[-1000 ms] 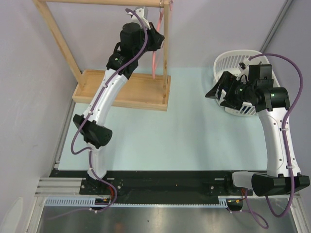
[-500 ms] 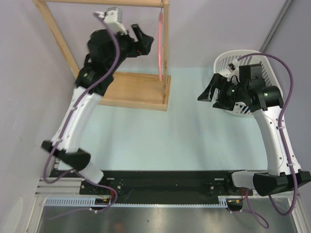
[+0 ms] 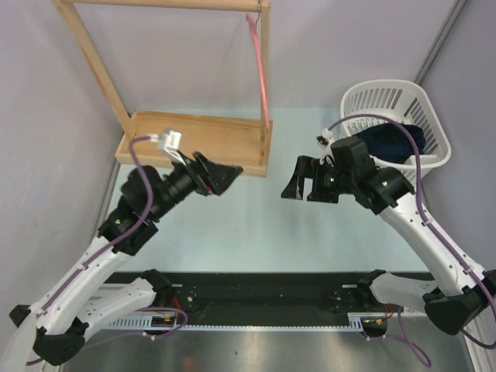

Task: Remove the shorts from the hanger

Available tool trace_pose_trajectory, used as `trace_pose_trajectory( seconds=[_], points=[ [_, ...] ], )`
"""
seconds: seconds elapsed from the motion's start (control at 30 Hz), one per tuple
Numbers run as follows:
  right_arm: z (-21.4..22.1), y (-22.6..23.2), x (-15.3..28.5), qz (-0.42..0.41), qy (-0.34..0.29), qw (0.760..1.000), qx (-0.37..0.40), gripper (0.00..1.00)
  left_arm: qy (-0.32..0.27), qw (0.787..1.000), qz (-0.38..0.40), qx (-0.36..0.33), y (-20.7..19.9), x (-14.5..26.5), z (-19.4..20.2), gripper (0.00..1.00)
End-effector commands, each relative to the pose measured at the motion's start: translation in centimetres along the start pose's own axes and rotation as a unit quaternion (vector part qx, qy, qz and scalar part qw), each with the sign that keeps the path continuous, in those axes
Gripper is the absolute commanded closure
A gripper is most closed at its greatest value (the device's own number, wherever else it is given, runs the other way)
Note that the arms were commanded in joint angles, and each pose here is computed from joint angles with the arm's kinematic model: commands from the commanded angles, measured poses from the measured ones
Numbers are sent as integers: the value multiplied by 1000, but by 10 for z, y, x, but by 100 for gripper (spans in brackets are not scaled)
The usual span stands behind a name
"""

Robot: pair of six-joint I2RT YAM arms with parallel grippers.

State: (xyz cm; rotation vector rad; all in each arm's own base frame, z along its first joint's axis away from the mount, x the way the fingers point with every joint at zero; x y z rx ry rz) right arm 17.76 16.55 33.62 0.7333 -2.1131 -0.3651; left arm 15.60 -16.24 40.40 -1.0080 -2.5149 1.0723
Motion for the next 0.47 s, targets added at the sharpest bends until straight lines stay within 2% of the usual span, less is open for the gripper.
trace_pose_trajectory(
  seconds=[0.0, 0.07, 0.17, 0.33, 0.43],
  points=[
    [17, -8, -6, 11, -45, 998, -38, 0, 53, 996, 23, 75, 16, 13, 44, 4],
    [29, -13, -10, 8, -45, 998, -46, 0, 85, 991, 22, 102, 33, 17, 69, 4],
    [54, -25, -14, 1, -46, 997, -65, 0, 98, 986, 29, 130, 50, 30, 93, 4],
    [83, -36, -7, -39, -110, 990, -82, 0, 92, 982, 59, 153, 66, 49, 115, 3],
    [104, -50, -17, -26, -96, 989, -106, 0, 95, 980, 68, 161, 77, 61, 128, 2]
  ],
)
Point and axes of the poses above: each gripper's point midway between its finger pads, its own x axis back along the fingers, its own y axis along the line the jaws close on, z = x × y, the point moved 9 cm from there along x, back along the fingers, and after that the axes turned 8 degrees about x, right-handed, at the moved point
